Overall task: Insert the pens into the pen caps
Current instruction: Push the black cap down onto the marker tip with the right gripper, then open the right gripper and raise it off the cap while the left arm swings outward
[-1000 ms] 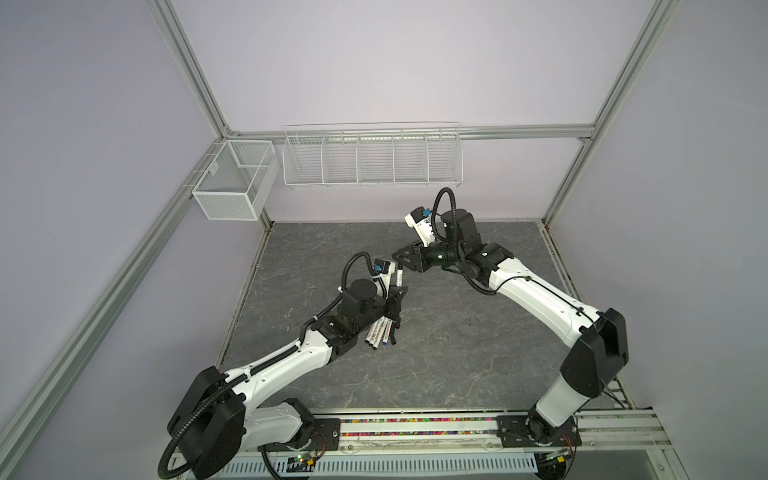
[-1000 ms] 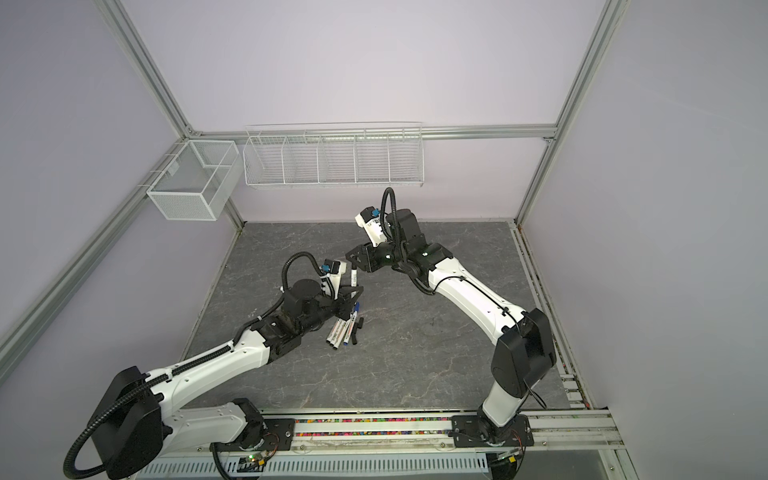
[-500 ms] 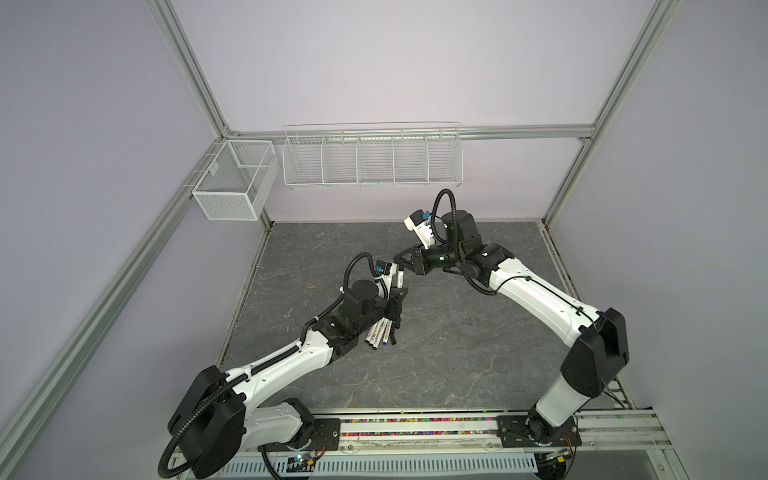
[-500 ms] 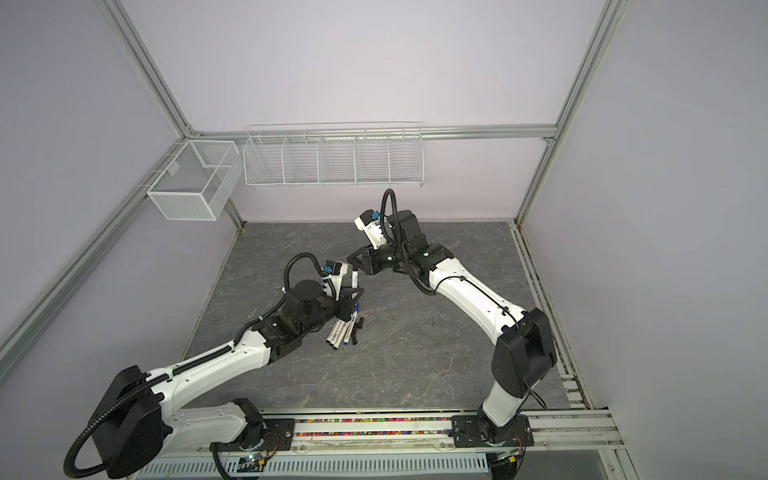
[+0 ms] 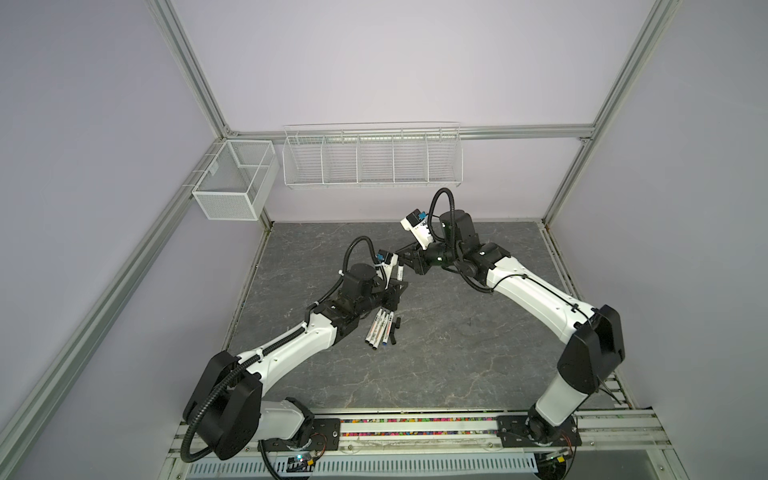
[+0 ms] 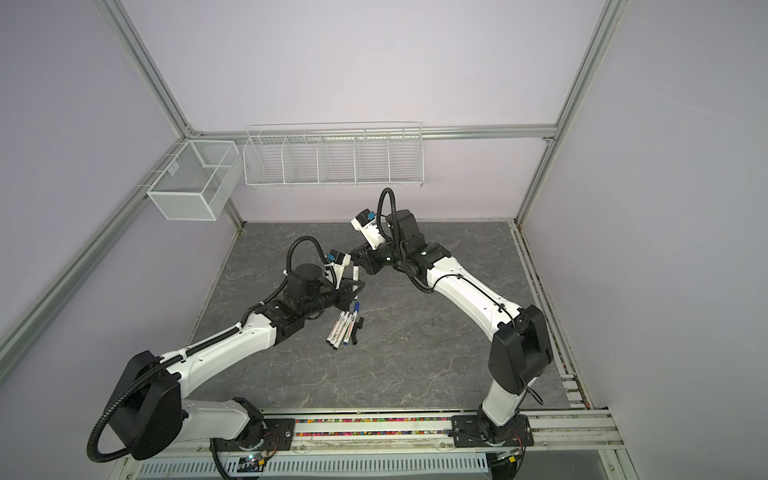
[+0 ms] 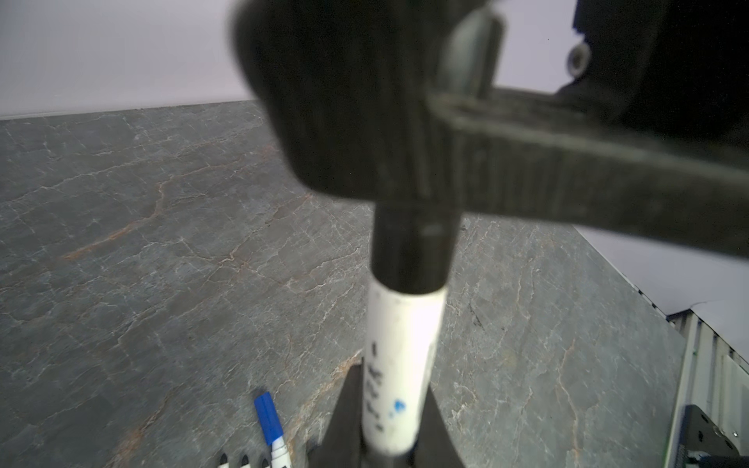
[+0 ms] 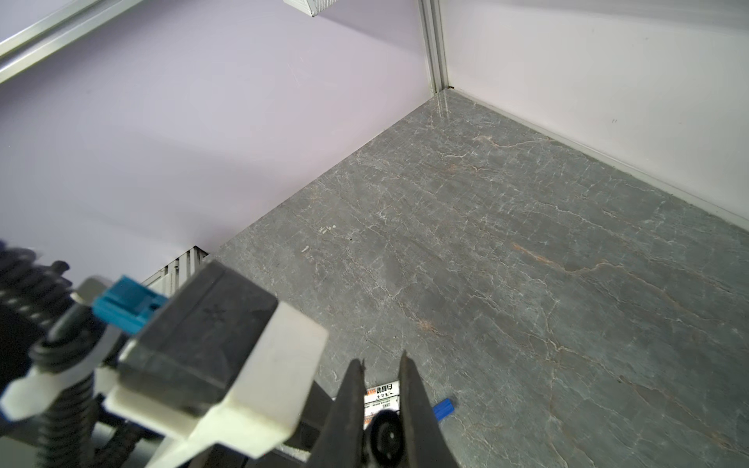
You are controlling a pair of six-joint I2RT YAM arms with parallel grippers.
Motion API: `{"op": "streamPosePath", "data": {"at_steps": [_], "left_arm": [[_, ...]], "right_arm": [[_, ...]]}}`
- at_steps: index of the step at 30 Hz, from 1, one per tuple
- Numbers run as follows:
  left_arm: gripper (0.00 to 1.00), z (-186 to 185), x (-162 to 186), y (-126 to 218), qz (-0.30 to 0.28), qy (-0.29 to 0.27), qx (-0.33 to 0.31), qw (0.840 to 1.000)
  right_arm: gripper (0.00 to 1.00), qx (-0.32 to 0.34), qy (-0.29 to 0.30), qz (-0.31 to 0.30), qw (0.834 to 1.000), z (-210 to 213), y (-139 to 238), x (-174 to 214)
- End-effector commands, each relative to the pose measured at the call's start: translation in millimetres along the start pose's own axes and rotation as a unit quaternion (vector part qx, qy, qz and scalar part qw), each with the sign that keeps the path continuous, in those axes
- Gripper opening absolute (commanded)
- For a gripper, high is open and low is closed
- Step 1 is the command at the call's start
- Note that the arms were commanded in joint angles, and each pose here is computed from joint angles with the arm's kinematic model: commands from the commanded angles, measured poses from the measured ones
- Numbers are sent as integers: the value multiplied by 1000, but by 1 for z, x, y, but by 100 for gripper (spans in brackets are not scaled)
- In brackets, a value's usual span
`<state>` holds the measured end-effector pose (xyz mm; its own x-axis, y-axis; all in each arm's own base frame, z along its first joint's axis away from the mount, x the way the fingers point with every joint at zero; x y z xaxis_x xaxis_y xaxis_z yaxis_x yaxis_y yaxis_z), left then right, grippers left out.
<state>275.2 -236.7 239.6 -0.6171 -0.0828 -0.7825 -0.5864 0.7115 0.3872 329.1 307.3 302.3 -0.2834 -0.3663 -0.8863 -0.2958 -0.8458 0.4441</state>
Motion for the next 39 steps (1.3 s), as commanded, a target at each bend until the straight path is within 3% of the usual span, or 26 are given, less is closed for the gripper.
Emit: {"op": "streamPosePath", "data": {"at_steps": [1, 5, 8, 15, 23, 32, 35, 39], "left_arm": [[0, -41, -161, 80, -340, 4, 59, 939], [0, -44, -153, 84, -321, 1, 73, 944], [0, -42, -140, 80, -295, 3, 82, 952], [0, -38, -131, 75, -282, 18, 86, 955], [0, -40, -148, 66, -296, -5, 76, 952], [0, -44, -150, 59, -276, -11, 93, 957], [0, -43, -124, 37, -203, -5, 103, 974], [0, -32, -55, 1, -98, 17, 101, 990]], "right_arm": [[7, -96, -169, 258, 946, 30, -4, 133], [7, -106, -230, 180, 951, 4, 10, 117], [7, -128, -243, 147, 950, -3, 13, 105], [7, -170, -234, 172, 942, 15, 6, 109], [7, -197, -236, 215, 927, 33, -2, 126], [7, -195, -265, 163, 930, 17, -2, 114], [14, -189, -267, 132, 936, 8, 2, 98], [42, -153, -270, 59, 949, -16, 17, 60]]}}
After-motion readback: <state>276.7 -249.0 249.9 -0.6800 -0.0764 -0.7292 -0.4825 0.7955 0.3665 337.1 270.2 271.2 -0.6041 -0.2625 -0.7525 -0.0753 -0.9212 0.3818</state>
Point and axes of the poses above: each gripper's point midway between its finger pads, its own y axis back along the fingers, its own z axis along the line the jaws close on, x = y × z, the point moved 7 cm from there along y, back along the fingers, and after that the axes turned 12 degrees about y, right-handed, at the moved point
